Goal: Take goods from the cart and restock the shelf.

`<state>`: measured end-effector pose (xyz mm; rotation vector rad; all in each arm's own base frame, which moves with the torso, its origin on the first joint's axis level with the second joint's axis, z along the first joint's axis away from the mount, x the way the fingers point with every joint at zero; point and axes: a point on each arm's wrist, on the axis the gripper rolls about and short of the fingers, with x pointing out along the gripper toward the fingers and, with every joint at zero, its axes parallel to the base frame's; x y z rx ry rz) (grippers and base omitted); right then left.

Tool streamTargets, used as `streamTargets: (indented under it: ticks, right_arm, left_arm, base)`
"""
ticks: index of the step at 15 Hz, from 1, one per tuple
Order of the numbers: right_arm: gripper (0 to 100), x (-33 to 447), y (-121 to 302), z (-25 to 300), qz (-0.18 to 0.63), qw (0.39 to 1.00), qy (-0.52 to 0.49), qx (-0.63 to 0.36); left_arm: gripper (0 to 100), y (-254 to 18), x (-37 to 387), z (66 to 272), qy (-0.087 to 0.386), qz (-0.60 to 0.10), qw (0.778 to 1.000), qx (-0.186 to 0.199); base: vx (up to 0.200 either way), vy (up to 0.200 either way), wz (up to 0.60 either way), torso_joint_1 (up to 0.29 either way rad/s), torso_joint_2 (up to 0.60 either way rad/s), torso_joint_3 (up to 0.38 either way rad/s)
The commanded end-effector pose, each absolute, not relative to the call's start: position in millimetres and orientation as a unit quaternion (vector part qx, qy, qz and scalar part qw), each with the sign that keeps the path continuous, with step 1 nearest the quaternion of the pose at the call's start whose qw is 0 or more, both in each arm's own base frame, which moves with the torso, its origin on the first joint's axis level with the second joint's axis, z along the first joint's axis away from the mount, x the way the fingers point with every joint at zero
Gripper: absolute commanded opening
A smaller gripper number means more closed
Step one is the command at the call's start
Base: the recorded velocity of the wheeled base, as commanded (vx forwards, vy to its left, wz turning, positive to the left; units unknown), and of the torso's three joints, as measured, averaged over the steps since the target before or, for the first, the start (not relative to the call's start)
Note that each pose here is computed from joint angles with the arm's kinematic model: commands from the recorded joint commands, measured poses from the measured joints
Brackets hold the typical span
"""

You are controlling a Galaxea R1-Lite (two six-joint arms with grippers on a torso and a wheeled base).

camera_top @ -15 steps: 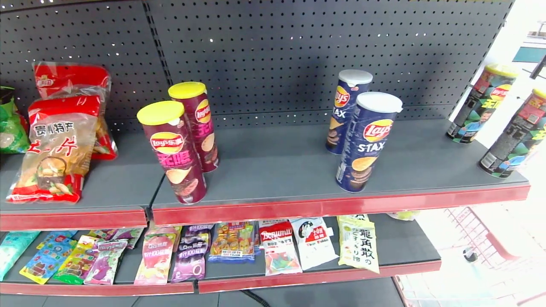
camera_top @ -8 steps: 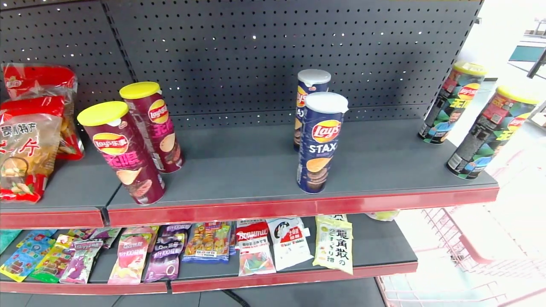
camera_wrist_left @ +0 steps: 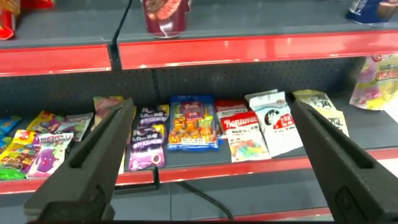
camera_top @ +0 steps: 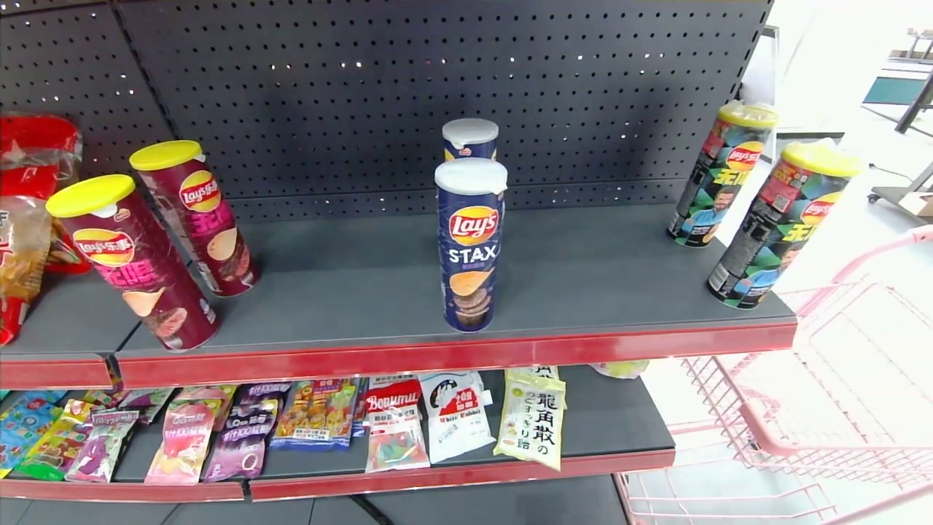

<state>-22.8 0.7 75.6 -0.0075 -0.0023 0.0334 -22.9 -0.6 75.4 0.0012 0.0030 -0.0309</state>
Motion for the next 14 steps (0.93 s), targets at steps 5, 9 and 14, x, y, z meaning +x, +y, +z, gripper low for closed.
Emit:
streamTargets:
  ticks: [5, 9, 14]
  right_arm:
    - [100, -22.8, 0.7, 75.6, 0.017, 1.000, -0.001, -0.004]
    - [100, -22.8, 0.7, 75.6, 0.017, 1.000, -0.001, -0.004]
    - [100, -22.8, 0.5, 75.6, 0.012, 1.000, -0.001, -0.004]
  left_arm:
    - [100, -0.6, -22.9, 75.6, 0.001, -0.015, 1.000, 0.001]
    - [100, -0.6, -22.9, 75.6, 0.001, -0.015, 1.000, 0.001]
    - [100, -0.6, -22.9, 75.6, 0.001, -0.015, 1.000, 0.001]
  base:
    - [0.120, 0.000, 0.00, -0.001, 0.00, 0.000]
    - [0.000, 0.000, 0.00, 0.000, 0.00, 0.000]
    - [0.000, 0.000, 0.00, 0.000, 0.00, 0.000]
